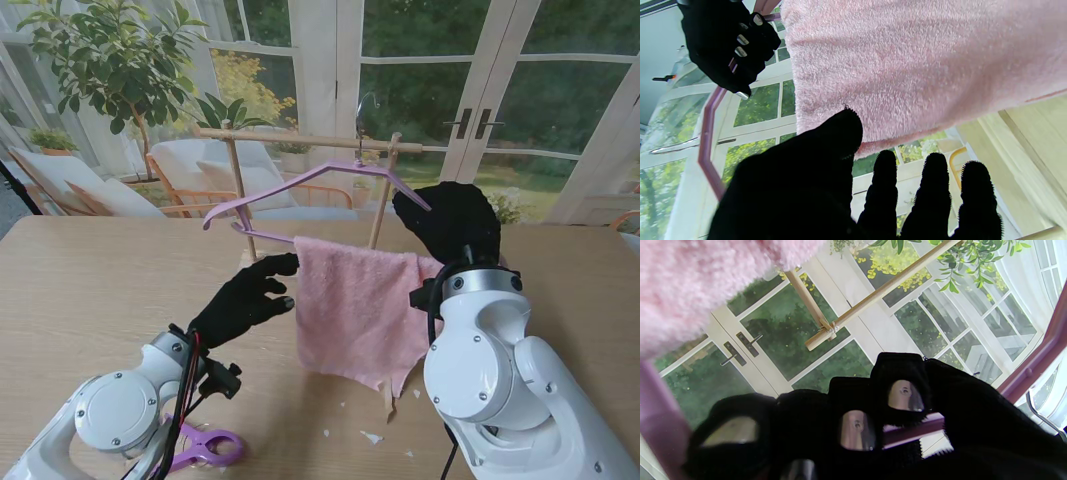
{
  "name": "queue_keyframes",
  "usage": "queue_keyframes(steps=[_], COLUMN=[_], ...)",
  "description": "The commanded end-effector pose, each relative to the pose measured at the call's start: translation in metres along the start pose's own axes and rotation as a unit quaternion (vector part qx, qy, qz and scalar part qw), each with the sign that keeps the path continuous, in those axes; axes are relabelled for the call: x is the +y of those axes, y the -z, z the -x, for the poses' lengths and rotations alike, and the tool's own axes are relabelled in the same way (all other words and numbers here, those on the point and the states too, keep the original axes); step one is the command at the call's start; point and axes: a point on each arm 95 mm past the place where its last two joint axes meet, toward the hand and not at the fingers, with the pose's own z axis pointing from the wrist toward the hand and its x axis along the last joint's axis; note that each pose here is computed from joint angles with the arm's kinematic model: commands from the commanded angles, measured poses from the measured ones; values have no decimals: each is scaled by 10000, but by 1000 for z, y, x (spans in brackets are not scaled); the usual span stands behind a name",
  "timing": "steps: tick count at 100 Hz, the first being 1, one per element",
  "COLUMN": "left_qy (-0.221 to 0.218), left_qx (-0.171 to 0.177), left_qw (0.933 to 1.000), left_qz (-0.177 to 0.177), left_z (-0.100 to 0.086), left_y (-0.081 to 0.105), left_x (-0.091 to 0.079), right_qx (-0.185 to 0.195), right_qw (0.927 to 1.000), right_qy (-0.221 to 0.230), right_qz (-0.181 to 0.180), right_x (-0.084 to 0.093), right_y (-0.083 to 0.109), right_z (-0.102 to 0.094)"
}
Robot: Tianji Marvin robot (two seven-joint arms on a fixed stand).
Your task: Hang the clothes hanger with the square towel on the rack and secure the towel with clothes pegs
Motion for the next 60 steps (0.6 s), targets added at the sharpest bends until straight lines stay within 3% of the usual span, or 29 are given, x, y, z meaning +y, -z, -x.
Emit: queue_keyframes(steps=[1, 26, 60], left_qy=[156, 952, 1445], left_qx=[96, -129, -514], left_qw=[9998, 9951, 9869], left_qz=[112, 231, 505], left_z=[-10, -15, -17], left_y=[-6, -17, -22], left_x=[5, 11, 11], right_qx=[32, 62, 29], right_qw=[9999, 9999, 9997], right_qy=[-107, -105, -175], right_qz=[-55, -100, -161], right_x=[0, -2, -3], right_y=[2, 2, 2], right_z=[-5, -6, -3])
